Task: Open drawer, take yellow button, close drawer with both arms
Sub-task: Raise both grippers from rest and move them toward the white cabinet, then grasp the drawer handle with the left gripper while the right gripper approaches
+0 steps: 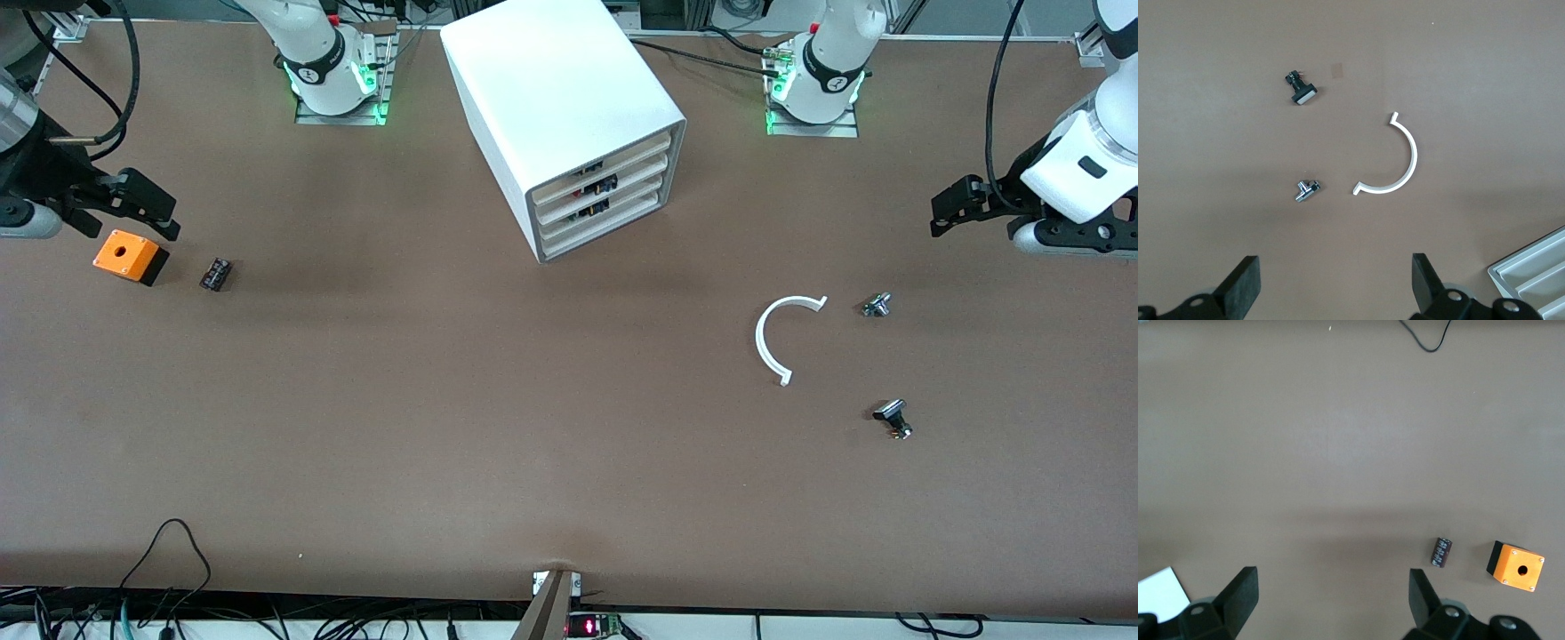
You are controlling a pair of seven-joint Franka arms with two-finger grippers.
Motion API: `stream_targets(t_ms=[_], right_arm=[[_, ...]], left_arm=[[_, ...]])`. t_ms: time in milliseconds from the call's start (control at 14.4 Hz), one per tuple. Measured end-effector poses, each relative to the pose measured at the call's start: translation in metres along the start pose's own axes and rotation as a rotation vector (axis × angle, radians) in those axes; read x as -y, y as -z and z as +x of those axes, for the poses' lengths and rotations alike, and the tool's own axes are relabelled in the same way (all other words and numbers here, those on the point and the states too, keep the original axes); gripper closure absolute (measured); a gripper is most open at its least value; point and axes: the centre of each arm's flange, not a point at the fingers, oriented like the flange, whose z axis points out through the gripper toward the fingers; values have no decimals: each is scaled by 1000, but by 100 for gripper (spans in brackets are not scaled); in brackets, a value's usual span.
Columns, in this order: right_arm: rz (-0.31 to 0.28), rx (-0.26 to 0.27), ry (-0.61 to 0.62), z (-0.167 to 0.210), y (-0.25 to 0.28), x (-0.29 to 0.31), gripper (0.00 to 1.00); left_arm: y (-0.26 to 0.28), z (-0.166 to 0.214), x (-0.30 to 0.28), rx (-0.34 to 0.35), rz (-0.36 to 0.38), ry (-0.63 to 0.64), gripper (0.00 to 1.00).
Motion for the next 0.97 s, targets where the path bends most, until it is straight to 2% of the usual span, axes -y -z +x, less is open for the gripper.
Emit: stream_targets(t_ms=[208, 416, 554, 693, 970], right_arm=[[0, 51, 21, 10, -28, 0, 0], [2, 130, 27, 24, -76, 0, 0], [4, 171, 28, 33, -107, 1, 0], [11, 177, 36, 42, -129, 8, 0], [15, 187, -56, 50, -157, 30, 0]], left_arm=[[-5, -6, -3, 56, -32, 1, 0], [-13, -18, -21, 168, -141, -27, 0], [-24, -27, -40, 268, -238, -114, 0], [-42, -30, -57, 363, -366, -236, 0], [-105, -21, -84, 467, -575, -364, 0]])
